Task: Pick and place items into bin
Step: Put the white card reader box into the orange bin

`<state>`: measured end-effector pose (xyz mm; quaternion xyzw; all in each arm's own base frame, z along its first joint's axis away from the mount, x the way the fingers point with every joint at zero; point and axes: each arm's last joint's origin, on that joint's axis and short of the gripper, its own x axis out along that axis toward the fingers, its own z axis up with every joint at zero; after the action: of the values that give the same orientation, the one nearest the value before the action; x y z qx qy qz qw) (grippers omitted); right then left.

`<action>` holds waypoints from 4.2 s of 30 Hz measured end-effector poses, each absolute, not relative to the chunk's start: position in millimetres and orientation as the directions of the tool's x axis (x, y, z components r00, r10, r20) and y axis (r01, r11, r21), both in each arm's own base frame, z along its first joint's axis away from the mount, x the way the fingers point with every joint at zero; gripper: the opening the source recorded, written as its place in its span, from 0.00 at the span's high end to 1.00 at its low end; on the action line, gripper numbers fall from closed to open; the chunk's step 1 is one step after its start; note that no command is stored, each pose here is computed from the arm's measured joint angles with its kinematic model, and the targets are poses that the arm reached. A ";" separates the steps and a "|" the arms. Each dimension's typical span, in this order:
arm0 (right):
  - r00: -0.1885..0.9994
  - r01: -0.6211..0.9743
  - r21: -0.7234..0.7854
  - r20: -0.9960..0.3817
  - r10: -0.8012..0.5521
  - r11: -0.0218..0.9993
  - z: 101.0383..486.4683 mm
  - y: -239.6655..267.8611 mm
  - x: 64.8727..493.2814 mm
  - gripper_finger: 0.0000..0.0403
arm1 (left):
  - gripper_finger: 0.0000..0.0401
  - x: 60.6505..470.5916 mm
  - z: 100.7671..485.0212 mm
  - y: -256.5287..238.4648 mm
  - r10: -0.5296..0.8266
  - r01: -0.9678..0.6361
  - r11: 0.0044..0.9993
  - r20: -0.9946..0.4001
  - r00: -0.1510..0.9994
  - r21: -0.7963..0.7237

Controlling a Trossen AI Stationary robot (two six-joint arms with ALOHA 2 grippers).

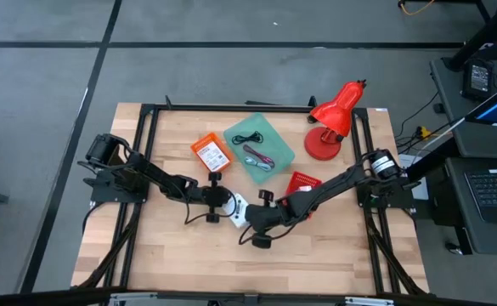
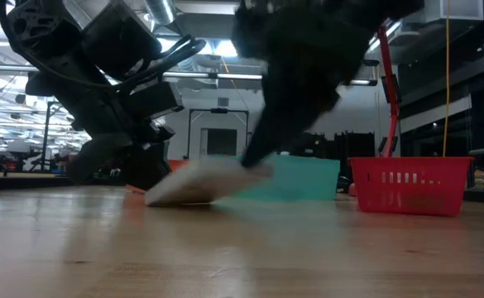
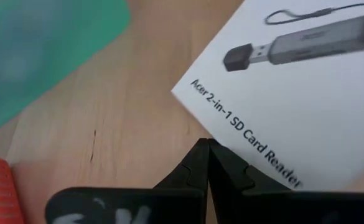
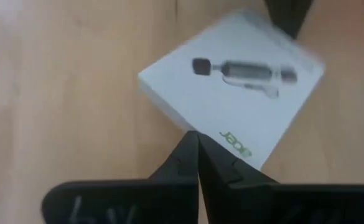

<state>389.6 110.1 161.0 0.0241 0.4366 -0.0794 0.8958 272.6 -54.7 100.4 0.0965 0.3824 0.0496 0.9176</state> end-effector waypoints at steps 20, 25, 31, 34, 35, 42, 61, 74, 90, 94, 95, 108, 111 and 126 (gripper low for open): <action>0.676 0.154 -0.151 -0.704 -0.215 0.977 182.5 99.5 404.3 1.00 | 0.99 276.5 102.9 -56.1 0.149 -0.024 0.982 -0.687 0.711 0.189; 0.680 0.142 -0.173 -0.698 -0.223 0.975 183.1 94.0 405.9 1.00 | 0.99 276.7 103.1 -56.5 0.142 -0.019 0.983 -0.686 0.714 0.183; 0.680 0.129 -0.171 -0.702 -0.212 0.977 182.7 94.1 405.9 1.00 | 0.99 277.2 103.6 -56.9 0.139 -0.007 0.981 -0.683 0.717 0.192; 0.682 0.114 -0.179 -0.701 -0.208 0.977 182.7 92.9 406.4 1.00 | 0.99 278.0 104.4 -57.5 0.130 0.000 0.982 -0.677 0.724 0.189; 0.684 0.114 -0.180 -0.699 -0.209 0.977 182.8 91.9 406.8 1.00 | 0.99 278.2 104.7 -57.6 0.128 0.000 0.982 -0.674 0.727 0.187; 0.706 0.141 -0.202 -0.666 -0.242 0.969 185.7 81.7 411.9 1.00 | 0.99 279.7 106.3 -61.0 0.054 0.047 0.990 -0.671 0.739 0.132; 0.690 0.128 -0.203 -0.685 -0.234 0.971 180.7 73.0 413.2 1.00 | 0.99 284.0 112.0 -63.8 -0.003 0.107 0.986 -0.631 0.776 0.127; 0.432 0.076 -0.119 -0.891 -0.141 0.990 199.3 103.7 387.0 1.00 | 0.99 282.8 110.5 -62.9 0.005 0.104 0.986 -0.642 0.767 0.132; 0.258 0.225 -0.101 -0.953 -0.160 0.969 176.5 115.3 362.7 1.00 | 0.99 282.0 110.4 -66.6 -0.010 0.130 0.982 -0.640 0.769 0.141; 0.251 0.224 -0.104 -0.955 -0.160 0.969 167.5 116.5 366.0 1.00 | 0.99 281.1 110.4 -70.4 -0.020 0.154 0.976 -0.640 0.768 0.154; 0.239 0.222 -0.110 -0.957 -0.163 0.969 163.4 116.6 366.4 1.00 | 0.99 280.9 110.4 -71.2 -0.022 0.157 0.976 -0.640 0.768 0.154; 0.390 0.137 0.001 -0.919 -0.053 0.991 145.6 116.2 395.0 1.00 | 0.99 279.7 110.4 -76.0 -0.057 0.190 0.972 -0.642 0.764 0.140; 0.409 0.197 0.013 -0.910 -0.070 0.980 145.5 108.3 399.2 1.00 | 0.99 280.2 111.1 -76.9 -0.083 0.207 0.970 -0.635 0.768 0.124; 0.565 0.286 -0.011 -0.805 -0.178 0.958 144.6 92.0 420.9 1.00 | 0.99 281.8 113.3 -77.8 -0.099 0.204 0.973 -0.614 0.783 0.104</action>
<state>420.9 92.0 144.6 0.0602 0.4472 -0.1314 0.8827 281.8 -77.8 113.3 0.0827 0.3193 -0.0805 0.9406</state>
